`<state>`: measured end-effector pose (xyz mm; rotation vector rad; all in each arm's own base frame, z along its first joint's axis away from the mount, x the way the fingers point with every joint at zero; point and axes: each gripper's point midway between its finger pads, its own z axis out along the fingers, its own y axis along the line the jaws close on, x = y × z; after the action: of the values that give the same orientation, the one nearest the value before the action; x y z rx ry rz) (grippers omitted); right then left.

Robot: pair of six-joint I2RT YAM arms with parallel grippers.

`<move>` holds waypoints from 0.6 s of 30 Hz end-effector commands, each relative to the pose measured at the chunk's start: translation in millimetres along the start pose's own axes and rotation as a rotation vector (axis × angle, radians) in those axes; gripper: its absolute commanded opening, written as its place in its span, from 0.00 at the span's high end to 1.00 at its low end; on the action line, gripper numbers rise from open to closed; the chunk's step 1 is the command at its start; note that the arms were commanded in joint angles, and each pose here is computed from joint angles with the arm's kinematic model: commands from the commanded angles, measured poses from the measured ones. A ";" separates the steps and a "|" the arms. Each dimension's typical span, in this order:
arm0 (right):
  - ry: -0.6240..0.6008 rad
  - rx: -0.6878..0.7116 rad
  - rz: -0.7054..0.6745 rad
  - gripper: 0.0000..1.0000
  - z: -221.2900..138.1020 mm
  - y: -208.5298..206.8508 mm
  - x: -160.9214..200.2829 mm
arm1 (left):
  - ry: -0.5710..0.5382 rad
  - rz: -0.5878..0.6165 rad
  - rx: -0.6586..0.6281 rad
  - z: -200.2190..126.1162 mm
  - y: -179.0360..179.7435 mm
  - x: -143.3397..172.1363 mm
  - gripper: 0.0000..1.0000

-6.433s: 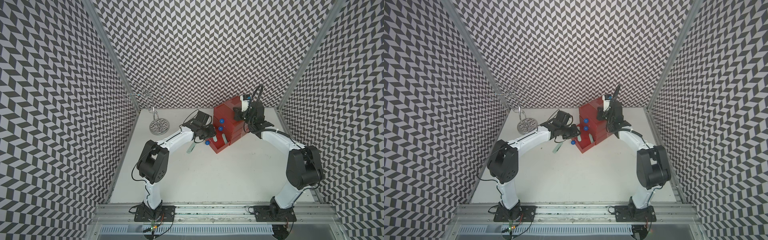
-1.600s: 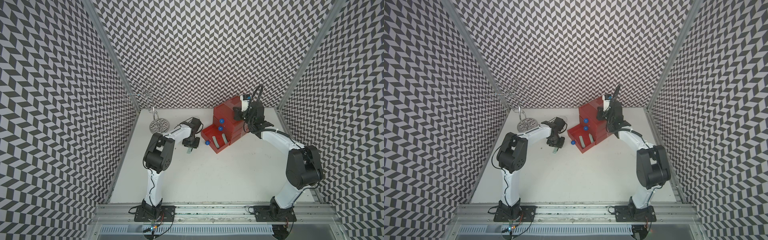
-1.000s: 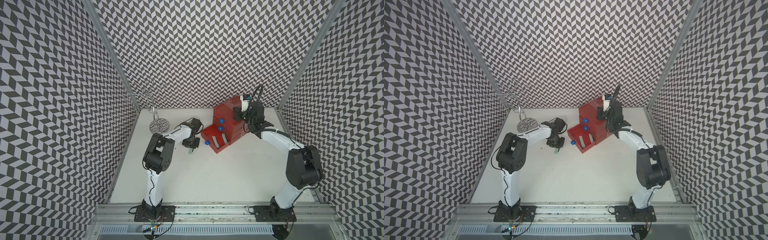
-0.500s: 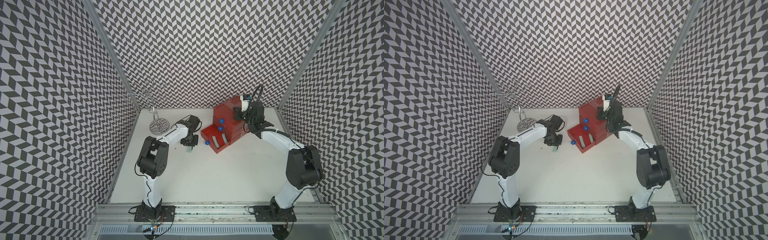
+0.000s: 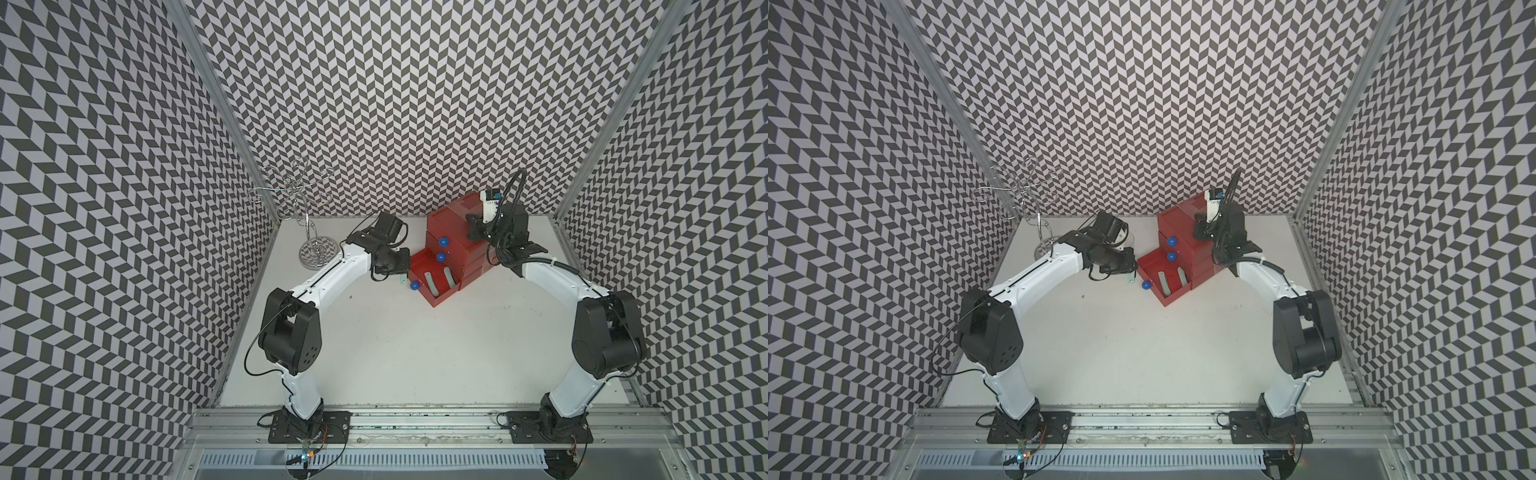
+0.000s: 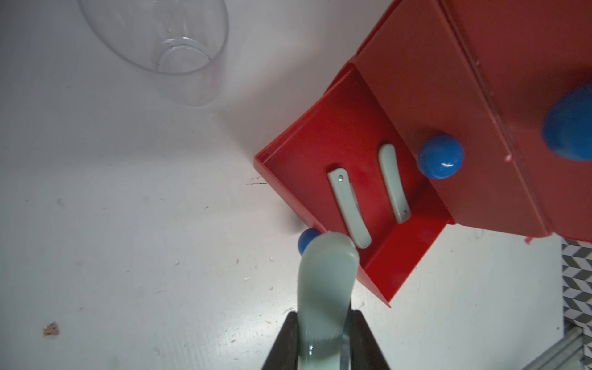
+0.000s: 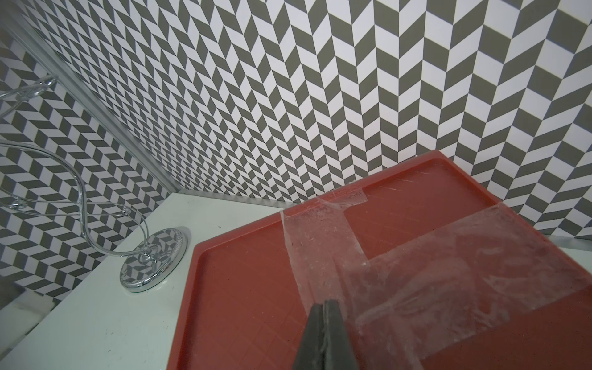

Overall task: Place the fruit knives into the drawer by color
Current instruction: Pick up the fruit knife from the center of the board, then place the fruit knife in the drawer.

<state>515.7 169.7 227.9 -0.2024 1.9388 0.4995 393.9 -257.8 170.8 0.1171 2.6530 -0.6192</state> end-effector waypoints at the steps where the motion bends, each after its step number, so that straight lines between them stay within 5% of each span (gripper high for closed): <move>1: 0.772 0.129 0.226 1.00 -22.9 -33.9 254.6 | -0.037 -0.020 0.130 -0.2 -29.1 -12.7 0.75; 18: 0.773 0.129 0.226 1.00 -23.1 -34.2 254.5 | -0.025 -0.124 0.300 49.7 -63.6 -14.4 0.75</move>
<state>515.7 169.7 227.9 -0.2024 1.9388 0.4995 413.8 -322.7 156.7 0.0202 2.5802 -0.9832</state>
